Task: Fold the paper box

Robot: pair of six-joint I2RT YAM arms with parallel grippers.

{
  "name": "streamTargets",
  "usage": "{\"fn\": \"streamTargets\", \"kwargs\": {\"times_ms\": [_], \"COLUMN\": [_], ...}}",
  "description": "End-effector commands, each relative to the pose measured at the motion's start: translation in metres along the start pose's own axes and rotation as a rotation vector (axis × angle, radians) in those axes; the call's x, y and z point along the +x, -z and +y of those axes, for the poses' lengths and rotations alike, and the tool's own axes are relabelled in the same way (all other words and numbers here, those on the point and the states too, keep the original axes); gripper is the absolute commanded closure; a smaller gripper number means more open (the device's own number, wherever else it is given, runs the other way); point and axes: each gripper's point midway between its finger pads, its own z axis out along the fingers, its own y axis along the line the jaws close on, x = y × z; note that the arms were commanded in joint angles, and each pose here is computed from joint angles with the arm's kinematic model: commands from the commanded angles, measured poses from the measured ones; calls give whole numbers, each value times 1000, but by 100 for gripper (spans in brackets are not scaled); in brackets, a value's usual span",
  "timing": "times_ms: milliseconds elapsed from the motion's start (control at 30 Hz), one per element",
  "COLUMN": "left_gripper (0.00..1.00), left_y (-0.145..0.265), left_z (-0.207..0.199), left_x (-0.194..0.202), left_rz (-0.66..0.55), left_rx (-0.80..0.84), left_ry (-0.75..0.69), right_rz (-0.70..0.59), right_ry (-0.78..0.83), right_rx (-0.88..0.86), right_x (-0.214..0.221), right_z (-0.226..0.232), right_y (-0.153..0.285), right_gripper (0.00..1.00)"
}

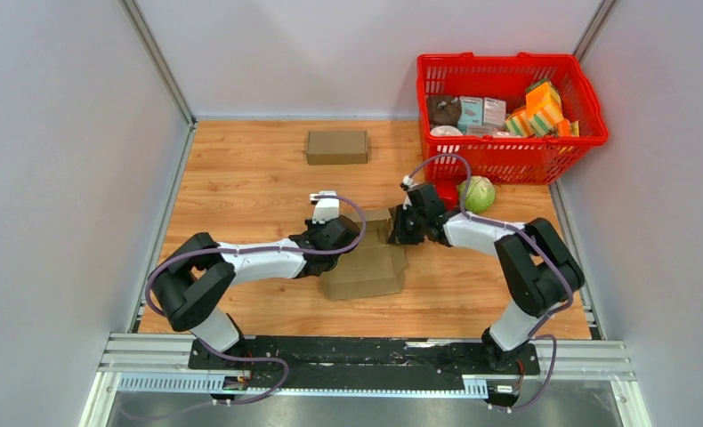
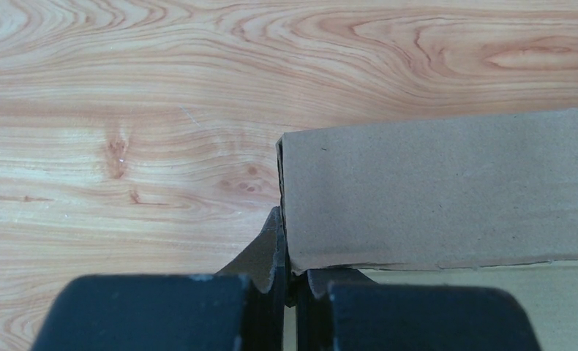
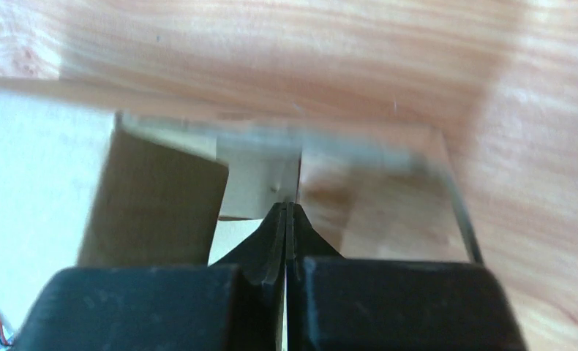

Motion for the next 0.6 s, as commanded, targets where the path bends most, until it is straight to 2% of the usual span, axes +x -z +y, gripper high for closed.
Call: {"fn": "streamTargets", "kwargs": {"times_ms": [0, 33, 67, 133, 233, 300, 367, 433, 567], "left_gripper": [100, 100, 100, 100, 100, 100, 100, 100, 100], "left_y": [6, 6, 6, 6, 7, 6, 5, 5, 6], "left_z": [4, 5, 5, 7, 5, 3, 1, 1, 3], "left_x": [17, 17, 17, 17, 16, 16, 17, 18, 18], "left_rz": [57, 57, 57, 57, 52, 54, 58, 64, 63], "left_rx": [20, 16, 14, 13, 20, 26, 31, 28, 25], "left_ry": [-31, -35, -36, -39, -30, -25, -29, -35, -32], "right_rz": [-14, -51, -70, -75, -73, -102, -71, -80, -15], "right_ry": [32, 49, 70, 68, 60, 56, 73, 109, 119], "right_rx": [-8, -16, 9, 35, -27, -119, -161, -128, -3], "right_x": [-4, -13, -16, -10, 6, 4, 14, 9, 26], "right_z": [13, 19, 15, 8, 6, 20, 30, 30, 2], "right_y": [43, 60, 70, 90, 96, 91, 81, 73, 46], "right_gripper": [98, 96, 83, 68, 62, 66, 78, 90, 95]}}
